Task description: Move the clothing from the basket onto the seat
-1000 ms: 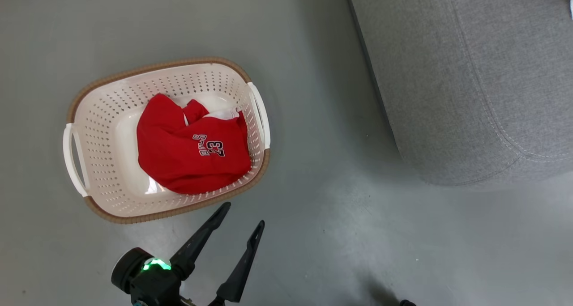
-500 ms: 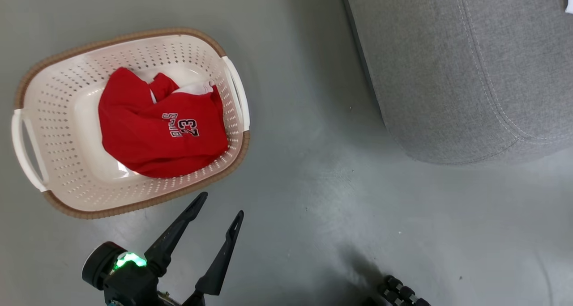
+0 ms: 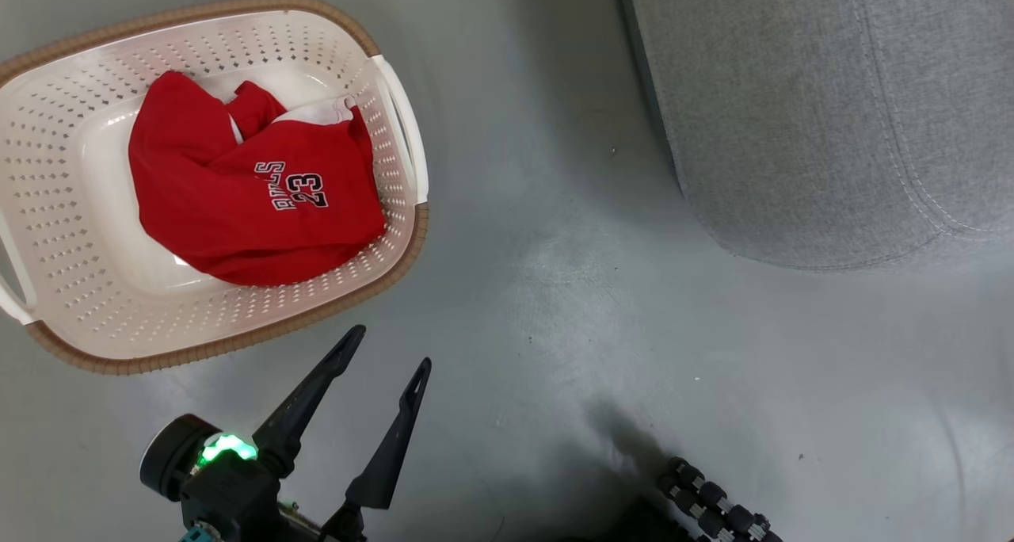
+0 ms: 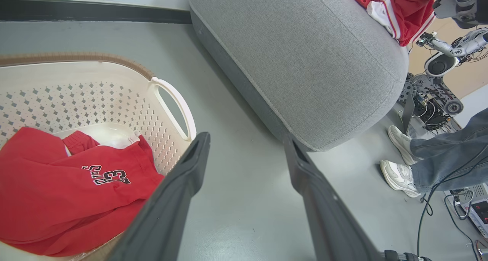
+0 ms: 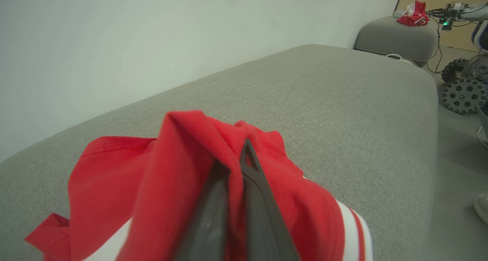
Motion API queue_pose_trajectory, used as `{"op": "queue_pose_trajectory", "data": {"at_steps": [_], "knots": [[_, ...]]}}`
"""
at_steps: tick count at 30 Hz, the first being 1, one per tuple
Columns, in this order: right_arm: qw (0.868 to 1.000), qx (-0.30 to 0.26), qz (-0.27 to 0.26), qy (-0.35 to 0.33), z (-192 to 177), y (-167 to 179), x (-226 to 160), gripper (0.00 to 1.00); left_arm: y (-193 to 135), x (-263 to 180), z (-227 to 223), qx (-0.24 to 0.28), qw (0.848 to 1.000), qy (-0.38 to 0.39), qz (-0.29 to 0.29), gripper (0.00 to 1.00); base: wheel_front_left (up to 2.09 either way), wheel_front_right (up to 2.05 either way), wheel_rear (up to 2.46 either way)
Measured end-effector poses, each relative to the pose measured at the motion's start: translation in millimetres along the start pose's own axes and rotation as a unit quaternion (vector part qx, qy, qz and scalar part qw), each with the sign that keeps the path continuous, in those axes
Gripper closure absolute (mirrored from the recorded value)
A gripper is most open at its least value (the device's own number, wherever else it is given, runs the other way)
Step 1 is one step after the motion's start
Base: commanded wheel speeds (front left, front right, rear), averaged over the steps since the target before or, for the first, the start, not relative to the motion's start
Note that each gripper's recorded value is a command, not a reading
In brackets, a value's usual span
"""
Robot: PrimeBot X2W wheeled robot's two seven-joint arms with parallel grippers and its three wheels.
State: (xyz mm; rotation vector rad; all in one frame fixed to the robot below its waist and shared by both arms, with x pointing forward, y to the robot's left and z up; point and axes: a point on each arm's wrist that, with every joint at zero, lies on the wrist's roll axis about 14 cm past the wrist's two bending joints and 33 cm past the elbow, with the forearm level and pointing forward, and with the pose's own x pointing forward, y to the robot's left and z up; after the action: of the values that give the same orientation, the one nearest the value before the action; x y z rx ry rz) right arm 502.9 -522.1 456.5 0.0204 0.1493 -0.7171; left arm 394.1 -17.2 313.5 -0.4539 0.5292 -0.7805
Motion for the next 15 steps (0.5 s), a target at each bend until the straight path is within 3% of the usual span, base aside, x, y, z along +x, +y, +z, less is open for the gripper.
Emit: {"op": "queue_pose_trajectory", "data": {"at_steps": [1,3,4,5,15], "knots": [[1.0,-0.002,0.003,0.001,-1,3,1,0.9,0,1,1,-0.001,1.0,-0.001,0.0,0.0,0.0,0.0,0.0],[1.0,-0.004,0.012,0.002,-3,12,3,0.59,1,2,4,-0.001,1.0,-0.007,0.003,0.0,0.0,0.0,0.0],[1.0,-0.005,0.017,0.002,-3,17,4,0.36,1,1,4,-0.002,1.0,-0.008,0.005,0.0,0.0,0.0,0.0],[1.0,-0.006,0.022,0.001,-3,22,5,0.0,0,1,5,-0.003,1.0,-0.009,0.007,0.0,0.0,0.0,0.0],[0.996,-0.061,0.064,-0.005,11,42,3,0.0,-10,8,26,-0.003,0.999,-0.05,0.007,0.0,0.0,0.0,0.0]]}}
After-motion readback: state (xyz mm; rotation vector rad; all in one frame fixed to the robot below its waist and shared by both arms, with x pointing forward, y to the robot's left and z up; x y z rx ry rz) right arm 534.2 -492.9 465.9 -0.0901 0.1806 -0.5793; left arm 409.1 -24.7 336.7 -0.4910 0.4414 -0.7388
